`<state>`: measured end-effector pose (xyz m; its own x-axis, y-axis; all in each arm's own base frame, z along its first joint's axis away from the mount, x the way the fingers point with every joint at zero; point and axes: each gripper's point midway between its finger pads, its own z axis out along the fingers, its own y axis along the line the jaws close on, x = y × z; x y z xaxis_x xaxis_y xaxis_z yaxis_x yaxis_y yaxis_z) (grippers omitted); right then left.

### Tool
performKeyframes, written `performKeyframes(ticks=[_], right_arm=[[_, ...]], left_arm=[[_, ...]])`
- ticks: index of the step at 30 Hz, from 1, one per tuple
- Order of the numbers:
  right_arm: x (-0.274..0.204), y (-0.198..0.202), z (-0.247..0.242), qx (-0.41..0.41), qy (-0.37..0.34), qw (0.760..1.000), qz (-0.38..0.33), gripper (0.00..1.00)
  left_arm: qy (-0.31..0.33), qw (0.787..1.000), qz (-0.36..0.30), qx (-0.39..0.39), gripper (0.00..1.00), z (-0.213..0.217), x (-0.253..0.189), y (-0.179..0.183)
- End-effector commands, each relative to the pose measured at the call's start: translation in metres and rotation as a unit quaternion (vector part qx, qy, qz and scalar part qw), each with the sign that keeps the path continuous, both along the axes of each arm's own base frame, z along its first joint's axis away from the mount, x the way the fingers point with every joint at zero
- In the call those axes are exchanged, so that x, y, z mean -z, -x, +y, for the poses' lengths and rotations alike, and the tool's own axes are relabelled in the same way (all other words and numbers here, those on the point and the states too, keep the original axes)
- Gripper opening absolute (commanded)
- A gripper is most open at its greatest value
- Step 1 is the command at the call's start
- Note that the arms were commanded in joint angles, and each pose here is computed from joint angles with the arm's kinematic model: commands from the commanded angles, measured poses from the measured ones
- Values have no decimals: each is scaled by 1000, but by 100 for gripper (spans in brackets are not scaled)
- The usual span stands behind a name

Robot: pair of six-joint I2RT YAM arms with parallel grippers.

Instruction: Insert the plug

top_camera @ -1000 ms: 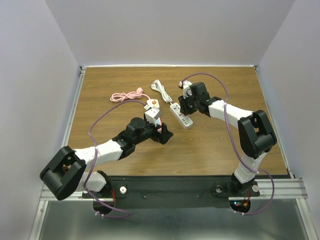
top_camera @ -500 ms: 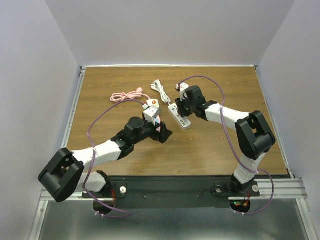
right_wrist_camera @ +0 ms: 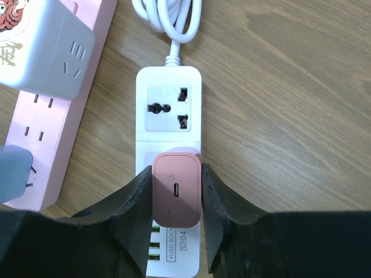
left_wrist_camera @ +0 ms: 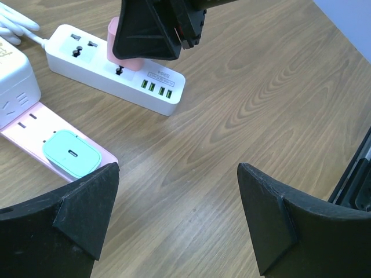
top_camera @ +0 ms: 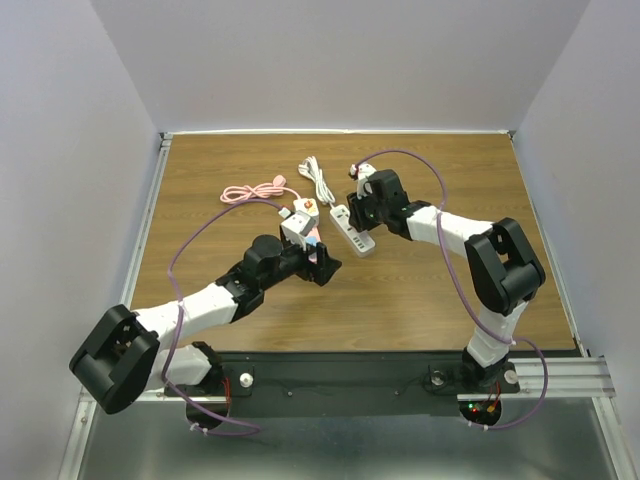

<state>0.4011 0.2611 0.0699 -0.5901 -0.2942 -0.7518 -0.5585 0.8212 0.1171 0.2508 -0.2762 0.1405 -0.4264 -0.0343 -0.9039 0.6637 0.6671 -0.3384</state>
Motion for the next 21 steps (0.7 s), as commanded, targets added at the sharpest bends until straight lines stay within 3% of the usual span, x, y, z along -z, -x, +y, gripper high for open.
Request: performKeyframes(ticks=[1, 6, 9, 12, 13, 16, 18, 21], right_arm=[[69, 80, -17, -4, 55, 983, 178, 14], [20, 54, -5, 14, 20, 992, 125, 39], [-18, 39, -2, 31, 0, 996, 83, 61], [-65, 32, 0, 42, -33, 998, 37, 72], [-79, 28, -1, 46, -38, 998, 21, 82], [-117, 26, -8, 58, -50, 997, -27, 91], [-136, 29, -19, 72, -52, 995, -53, 99], [-137, 27, -45, 121, -36, 990, -68, 100]], left_arm=[[19, 999, -19, -28, 94, 6, -25, -9], [18, 998, -20, -55, 95, 13, -34, -14], [9, 997, -15, -71, 95, 18, -35, -17], [11, 996, -19, -81, 95, 21, -43, -19], [12, 996, -23, -86, 95, 23, -47, -20], [15, 995, -22, -96, 96, 25, -54, -21], [15, 989, -24, -144, 97, 38, -61, -31], [26, 979, -2, -200, 99, 54, -71, -40]])
